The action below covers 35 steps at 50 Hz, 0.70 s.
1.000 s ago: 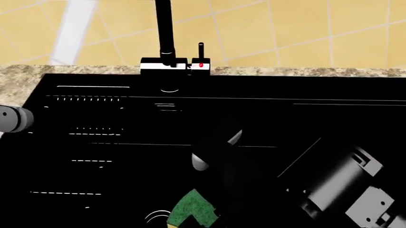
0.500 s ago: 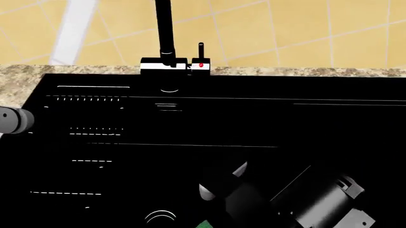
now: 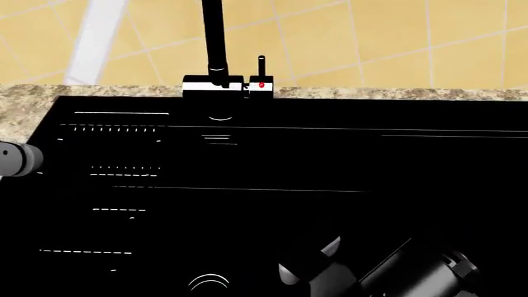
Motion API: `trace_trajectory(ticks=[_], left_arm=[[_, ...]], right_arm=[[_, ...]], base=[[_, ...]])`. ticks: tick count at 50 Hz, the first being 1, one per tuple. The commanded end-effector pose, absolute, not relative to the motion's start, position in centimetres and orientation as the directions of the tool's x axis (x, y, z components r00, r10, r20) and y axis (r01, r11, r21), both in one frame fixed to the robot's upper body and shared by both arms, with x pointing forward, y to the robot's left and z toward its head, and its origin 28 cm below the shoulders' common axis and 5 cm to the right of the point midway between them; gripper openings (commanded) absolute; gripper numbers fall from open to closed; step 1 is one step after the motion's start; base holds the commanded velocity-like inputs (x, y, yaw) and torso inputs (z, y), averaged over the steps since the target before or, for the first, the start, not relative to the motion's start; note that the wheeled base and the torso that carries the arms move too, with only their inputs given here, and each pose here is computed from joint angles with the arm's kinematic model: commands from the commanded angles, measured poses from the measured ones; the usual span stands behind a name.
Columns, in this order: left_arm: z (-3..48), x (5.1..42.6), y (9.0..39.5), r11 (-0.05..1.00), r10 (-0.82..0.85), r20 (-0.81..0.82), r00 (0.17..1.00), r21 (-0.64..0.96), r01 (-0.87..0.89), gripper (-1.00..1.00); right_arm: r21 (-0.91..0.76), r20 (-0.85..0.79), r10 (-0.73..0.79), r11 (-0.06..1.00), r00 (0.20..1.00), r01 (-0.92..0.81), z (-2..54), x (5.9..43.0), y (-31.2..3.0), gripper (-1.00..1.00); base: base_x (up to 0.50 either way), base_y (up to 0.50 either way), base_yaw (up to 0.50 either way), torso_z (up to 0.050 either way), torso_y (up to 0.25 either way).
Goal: Pick the pan and sponge and place them into the sink. Then turn on the water.
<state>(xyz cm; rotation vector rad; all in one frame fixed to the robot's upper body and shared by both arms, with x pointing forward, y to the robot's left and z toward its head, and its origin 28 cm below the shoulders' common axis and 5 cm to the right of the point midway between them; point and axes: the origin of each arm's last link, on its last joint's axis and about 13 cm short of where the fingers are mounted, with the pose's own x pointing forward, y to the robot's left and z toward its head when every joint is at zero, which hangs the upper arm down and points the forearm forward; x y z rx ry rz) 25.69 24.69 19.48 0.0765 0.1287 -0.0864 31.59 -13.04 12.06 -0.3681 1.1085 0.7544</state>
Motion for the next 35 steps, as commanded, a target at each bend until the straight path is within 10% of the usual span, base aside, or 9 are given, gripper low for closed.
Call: trace_trajectory(ticks=[1,15,16,35], left_arm=[[19.5,25.7,24.7,0.993,-0.081,-0.13,0.988,0.069,0.091,1.0],[19.4,25.7,24.9,0.993,-0.082,-0.133,0.988,0.068,0.092,1.0],[19.4,25.7,24.8,0.993,-0.083,-0.134,0.988,0.067,0.093,1.0],[19.5,25.8,24.8,0.993,-0.088,-0.132,0.987,0.072,0.098,1.0]], right_arm=[[0.103,-0.921,0.331,0.715,0.204,-0.692,10.7,31.3,-13.6,-1.0],[0.107,-0.923,0.33,0.715,0.199,-0.691,11.0,31.7,-13.3,-1.0],[0.106,-0.922,0.33,0.72,0.203,-0.686,11.1,31.8,-13.3,1.0],[0.058,-0.865,0.385,0.714,0.322,-0.698,15.8,32.6,-12.8,1.0]], base=[[0.0,0.0,0.0,0.0,0.0],[0.0,0.0,0.0,0.0,-0.001],[0.0,0.0,0.0,0.0,0.0],[0.0,0.0,0.0,0.0,0.0]])
